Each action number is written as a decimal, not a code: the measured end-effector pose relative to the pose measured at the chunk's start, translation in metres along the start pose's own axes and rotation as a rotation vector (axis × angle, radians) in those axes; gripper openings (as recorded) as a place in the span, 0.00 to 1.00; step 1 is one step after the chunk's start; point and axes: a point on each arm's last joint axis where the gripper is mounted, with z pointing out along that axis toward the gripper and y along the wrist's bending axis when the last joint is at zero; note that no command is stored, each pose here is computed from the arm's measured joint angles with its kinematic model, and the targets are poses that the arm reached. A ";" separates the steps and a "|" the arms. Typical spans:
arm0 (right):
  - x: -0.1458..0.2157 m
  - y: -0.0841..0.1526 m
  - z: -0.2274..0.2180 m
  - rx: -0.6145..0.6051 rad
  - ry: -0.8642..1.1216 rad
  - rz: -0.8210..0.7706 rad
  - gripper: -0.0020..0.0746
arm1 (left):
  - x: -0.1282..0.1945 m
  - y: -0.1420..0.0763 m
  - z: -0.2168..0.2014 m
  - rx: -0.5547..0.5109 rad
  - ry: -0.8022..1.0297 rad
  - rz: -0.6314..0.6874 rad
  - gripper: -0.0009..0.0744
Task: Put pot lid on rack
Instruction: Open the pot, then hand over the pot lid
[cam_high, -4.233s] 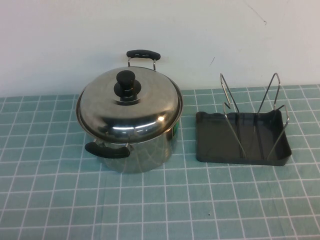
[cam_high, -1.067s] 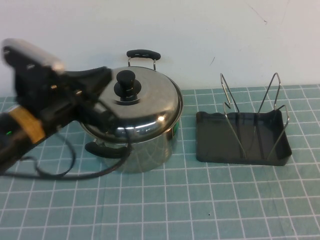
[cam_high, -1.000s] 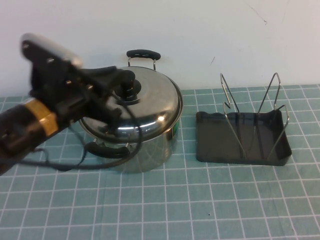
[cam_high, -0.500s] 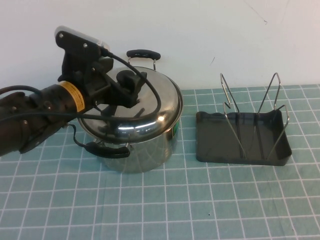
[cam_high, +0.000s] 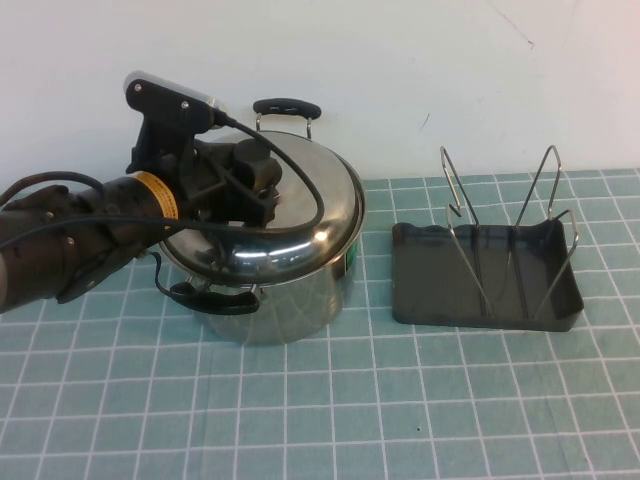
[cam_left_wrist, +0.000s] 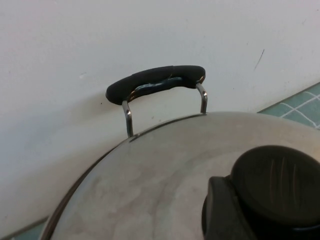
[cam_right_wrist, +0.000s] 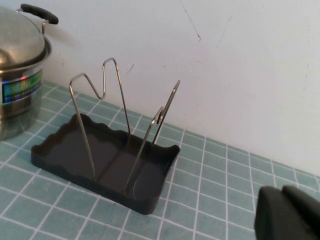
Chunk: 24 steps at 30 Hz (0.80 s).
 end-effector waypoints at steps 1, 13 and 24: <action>0.000 0.000 0.000 0.000 0.000 0.000 0.02 | -0.001 0.000 0.000 -0.001 -0.001 0.000 0.45; -0.007 -0.002 -0.001 0.024 -0.072 0.053 0.02 | -0.049 -0.007 -0.041 -0.025 -0.140 0.044 0.45; -0.078 0.023 -0.041 -0.444 -0.446 0.407 0.02 | -0.133 -0.055 -0.128 0.368 -0.692 -0.098 0.45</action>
